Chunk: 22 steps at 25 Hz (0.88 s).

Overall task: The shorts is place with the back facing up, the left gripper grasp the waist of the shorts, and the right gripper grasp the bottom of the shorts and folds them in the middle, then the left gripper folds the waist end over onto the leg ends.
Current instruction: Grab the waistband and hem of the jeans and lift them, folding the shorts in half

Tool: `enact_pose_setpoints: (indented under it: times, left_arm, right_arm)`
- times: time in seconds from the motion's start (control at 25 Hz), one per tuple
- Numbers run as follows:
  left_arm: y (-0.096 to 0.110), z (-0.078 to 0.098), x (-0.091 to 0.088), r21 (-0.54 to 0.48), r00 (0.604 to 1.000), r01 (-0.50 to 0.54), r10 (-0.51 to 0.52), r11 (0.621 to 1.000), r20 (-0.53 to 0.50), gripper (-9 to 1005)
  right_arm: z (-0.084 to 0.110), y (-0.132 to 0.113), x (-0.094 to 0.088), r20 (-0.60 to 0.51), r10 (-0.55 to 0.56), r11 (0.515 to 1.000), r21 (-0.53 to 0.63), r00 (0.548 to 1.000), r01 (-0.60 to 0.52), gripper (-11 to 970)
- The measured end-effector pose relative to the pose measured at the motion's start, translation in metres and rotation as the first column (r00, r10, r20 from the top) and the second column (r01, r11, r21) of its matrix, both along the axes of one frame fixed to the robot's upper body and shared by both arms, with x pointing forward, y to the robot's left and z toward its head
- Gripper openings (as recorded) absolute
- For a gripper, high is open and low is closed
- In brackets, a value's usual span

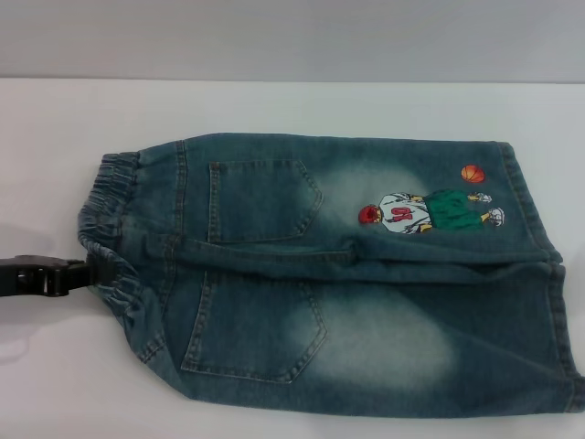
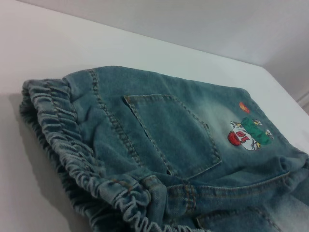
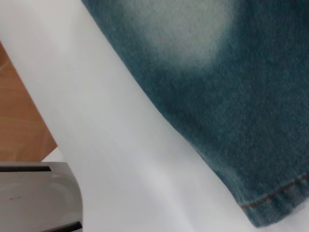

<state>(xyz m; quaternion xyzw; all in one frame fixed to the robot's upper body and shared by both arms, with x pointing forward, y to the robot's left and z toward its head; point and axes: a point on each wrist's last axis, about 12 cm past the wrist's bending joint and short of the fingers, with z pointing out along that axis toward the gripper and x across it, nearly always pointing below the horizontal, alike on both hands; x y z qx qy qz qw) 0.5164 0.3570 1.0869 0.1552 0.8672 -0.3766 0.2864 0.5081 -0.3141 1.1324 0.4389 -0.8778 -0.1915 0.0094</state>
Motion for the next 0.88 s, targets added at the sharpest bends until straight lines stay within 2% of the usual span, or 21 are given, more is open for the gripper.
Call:
enact_pose_setpoints:
  times: [0.88]
  left_arm:
    - [0.0004,-0.0016,-0.0025,-0.003,1.0,0.0,0.0,1.0,-0.011,33]
  right_arm:
    - [-0.0046,0.0058,0.0058,0.017,0.008,1.0,-0.012,1.0,-0.008,633]
